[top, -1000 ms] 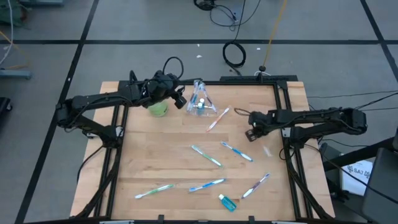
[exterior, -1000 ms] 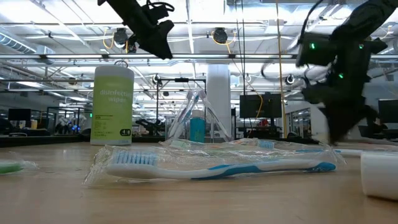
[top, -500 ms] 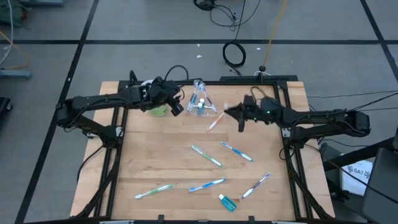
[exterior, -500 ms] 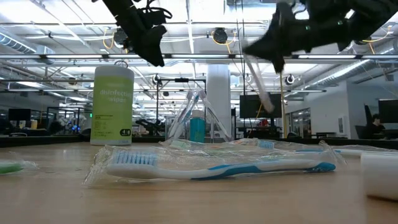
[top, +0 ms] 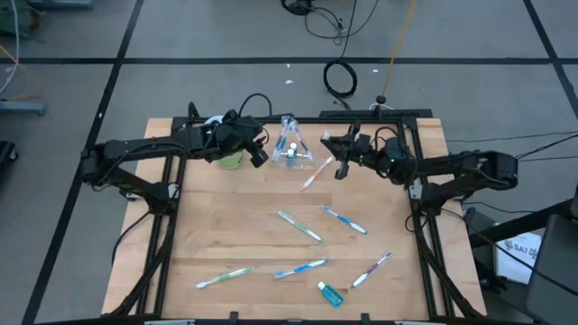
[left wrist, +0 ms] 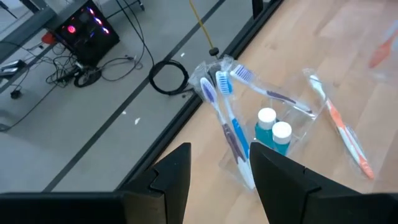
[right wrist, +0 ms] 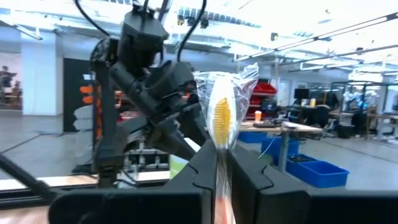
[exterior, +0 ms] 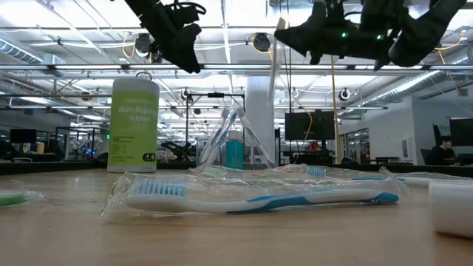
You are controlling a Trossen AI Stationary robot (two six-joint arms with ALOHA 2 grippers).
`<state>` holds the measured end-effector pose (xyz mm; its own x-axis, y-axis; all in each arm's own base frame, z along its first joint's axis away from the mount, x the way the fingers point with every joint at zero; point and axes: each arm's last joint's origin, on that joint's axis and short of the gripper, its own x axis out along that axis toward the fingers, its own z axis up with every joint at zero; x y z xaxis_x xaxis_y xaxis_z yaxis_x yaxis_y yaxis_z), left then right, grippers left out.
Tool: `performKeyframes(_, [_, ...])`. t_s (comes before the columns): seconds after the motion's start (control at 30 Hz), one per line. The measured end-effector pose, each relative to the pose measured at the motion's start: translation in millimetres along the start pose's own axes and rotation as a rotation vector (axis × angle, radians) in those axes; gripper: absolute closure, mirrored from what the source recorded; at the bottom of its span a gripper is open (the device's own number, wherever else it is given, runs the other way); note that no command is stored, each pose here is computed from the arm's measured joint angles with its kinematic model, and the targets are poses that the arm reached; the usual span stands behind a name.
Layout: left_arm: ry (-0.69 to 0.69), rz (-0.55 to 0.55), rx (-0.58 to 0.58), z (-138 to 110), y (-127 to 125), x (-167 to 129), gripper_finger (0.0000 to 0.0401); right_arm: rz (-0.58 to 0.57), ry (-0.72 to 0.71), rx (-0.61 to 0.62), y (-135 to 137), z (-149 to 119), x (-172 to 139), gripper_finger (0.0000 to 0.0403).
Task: Pick & Place toothbrushing station
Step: Put the left orange toothbrush into the transparent organizer
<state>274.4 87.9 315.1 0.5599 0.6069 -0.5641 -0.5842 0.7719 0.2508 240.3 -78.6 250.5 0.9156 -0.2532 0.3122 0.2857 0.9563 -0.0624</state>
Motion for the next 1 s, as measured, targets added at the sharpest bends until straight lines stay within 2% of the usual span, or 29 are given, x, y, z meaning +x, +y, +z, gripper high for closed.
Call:
performKeyframes(0.13, [-0.009, 0.0, -0.004, 1, 0, 0, 0.0231, -0.034, 0.008, -0.021, -8, -16, 5, 0.0389])
performKeyframes(0.3, [-0.019, 0.0, 0.002, 2, 0, 0, 0.0231, -0.156, 0.105, -0.03, -18, -44, 8, 0.0389])
performKeyframes(0.47, [-0.019, 0.0, 0.001, 2, 0, 0, 0.0231, -0.186, 0.167, -0.017, -27, -64, 8, 0.0389])
performKeyframes(0.7, [-0.019, 0.0, 0.001, 2, 0, 0, 0.0231, -0.215, 0.237, 0.06, -33, -80, 6, 0.0378])
performKeyframes(0.83, [-0.018, 0.0, -0.004, 2, 0, 0, 0.0231, -0.21, 0.306, 0.038, -33, -86, 4, 0.0369])
performKeyframes(1.0, [-0.013, -0.006, -0.02, 1, -1, 0, 0.0231, -0.21, 0.315, 0.04, -33, -87, 4, 0.0358])
